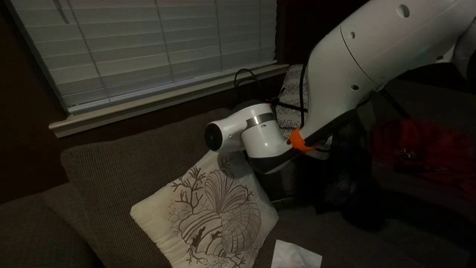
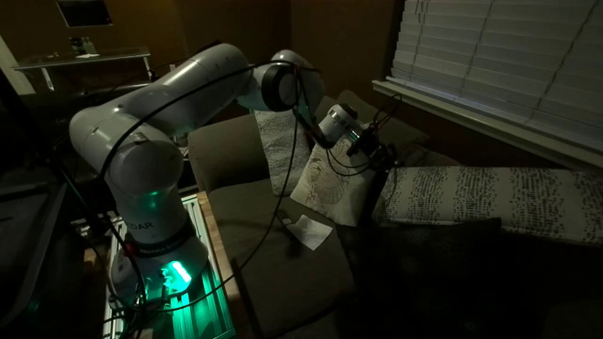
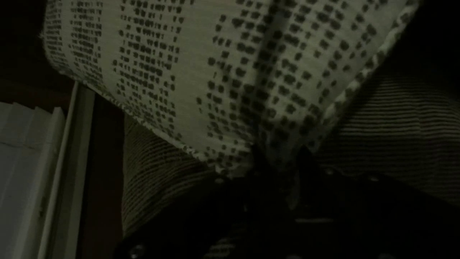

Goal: Move the long white pillow to the right

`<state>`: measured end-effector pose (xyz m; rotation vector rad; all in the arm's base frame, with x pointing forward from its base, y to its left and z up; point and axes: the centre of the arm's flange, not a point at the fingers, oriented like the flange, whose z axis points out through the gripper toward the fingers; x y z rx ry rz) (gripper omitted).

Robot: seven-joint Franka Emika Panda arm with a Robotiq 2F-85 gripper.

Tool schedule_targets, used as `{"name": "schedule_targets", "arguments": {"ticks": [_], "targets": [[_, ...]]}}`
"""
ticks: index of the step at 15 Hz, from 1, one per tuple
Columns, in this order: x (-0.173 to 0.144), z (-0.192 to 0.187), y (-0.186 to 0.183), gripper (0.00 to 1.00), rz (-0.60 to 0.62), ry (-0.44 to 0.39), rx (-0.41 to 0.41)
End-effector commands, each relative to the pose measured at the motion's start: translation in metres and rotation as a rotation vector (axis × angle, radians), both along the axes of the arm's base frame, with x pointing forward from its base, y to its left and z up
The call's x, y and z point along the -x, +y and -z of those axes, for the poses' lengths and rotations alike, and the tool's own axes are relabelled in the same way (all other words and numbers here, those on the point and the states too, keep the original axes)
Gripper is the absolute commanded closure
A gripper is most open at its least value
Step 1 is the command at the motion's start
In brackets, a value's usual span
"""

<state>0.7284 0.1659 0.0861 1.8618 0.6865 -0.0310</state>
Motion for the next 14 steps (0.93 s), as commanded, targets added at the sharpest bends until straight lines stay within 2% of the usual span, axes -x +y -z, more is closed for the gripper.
{"name": "schedule_targets", "arguments": {"ticks": [1,3,5,7,9,10,11,12,14], "targets": [[0.013,-0.055,-0.013,0.95,0.054,-0.163,0.030],[0.010,-0.094,-0.025,0.96,0.101,-0.263,0.002],[-0.010,-0.133,-0.042,0.95,0.154,-0.348,-0.027],[-0.034,-0.176,-0.058,0.95,0.193,-0.399,-0.049],[-0.054,-0.206,-0.074,0.95,0.171,-0.322,-0.121],[-0.055,-0.201,-0.076,0.95,0.126,-0.242,-0.144],[-0.046,-0.193,-0.060,0.95,0.147,-0.335,-0.113],[-0.048,-0.201,-0.065,0.80,0.144,-0.327,-0.133],[-0.047,-0.197,-0.062,0.80,0.146,-0.327,-0.142]]}}
